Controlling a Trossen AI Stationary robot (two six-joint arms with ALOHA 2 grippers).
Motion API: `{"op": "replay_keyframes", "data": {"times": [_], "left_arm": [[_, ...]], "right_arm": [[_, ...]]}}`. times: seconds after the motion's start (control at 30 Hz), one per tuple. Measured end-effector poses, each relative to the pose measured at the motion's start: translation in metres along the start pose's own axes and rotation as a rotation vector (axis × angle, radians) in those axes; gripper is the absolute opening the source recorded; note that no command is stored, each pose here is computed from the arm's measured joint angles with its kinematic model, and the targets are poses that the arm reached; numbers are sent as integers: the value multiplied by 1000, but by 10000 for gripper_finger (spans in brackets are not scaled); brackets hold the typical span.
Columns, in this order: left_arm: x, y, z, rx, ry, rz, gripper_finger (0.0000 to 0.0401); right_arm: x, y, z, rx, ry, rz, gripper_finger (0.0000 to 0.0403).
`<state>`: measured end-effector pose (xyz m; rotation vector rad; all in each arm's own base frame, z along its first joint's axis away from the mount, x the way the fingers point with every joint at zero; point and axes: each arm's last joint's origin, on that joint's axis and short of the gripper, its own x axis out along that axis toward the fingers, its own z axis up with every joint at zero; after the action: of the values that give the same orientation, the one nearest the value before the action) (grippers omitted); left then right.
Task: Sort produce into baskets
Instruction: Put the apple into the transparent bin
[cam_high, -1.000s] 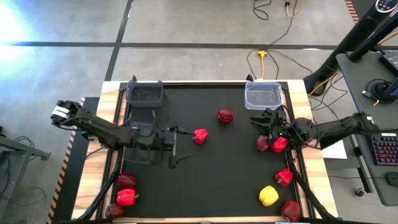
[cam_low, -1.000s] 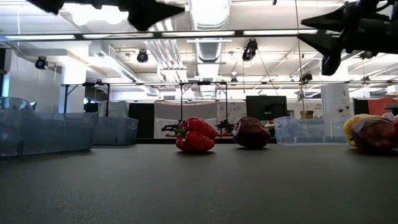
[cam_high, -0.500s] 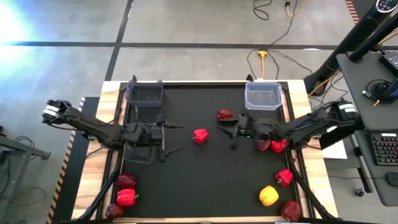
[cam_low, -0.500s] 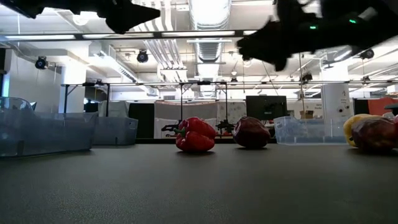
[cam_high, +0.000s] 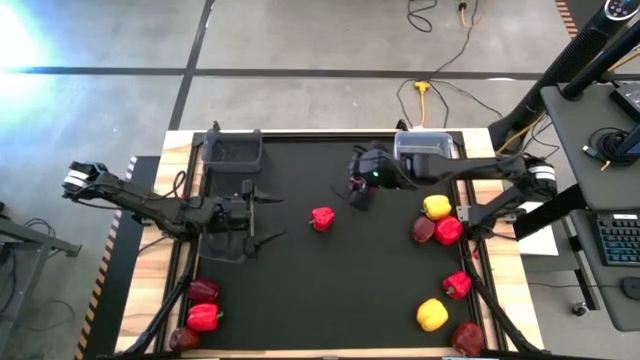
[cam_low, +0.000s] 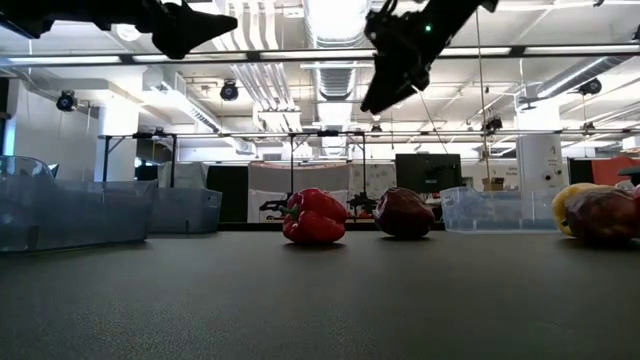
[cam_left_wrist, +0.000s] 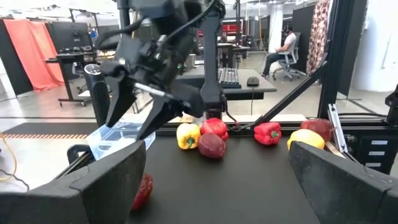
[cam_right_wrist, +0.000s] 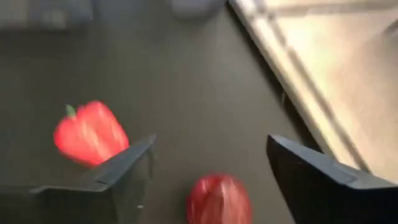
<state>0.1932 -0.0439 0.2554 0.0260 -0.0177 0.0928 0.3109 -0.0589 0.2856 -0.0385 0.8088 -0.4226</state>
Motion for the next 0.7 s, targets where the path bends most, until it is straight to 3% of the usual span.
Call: {"op": "replay_keyframes", "data": {"times": [0.23,0.47,0.53,0.7], "left_arm": [[2,-1,-2,-13,10,0,378],[2,-1,-2,-14,12,0,378],[2,-1,-3,-13,16,-1,378],[2,-1,-4,-7,27,3,378]], "right_arm": [[27,-21,2,-9,190,8,393],[69,-42,-23,-58,448,32,400],[79,-43,-29,-75,484,83,400],[100,-39,-39,-226,535,156,400]]}}
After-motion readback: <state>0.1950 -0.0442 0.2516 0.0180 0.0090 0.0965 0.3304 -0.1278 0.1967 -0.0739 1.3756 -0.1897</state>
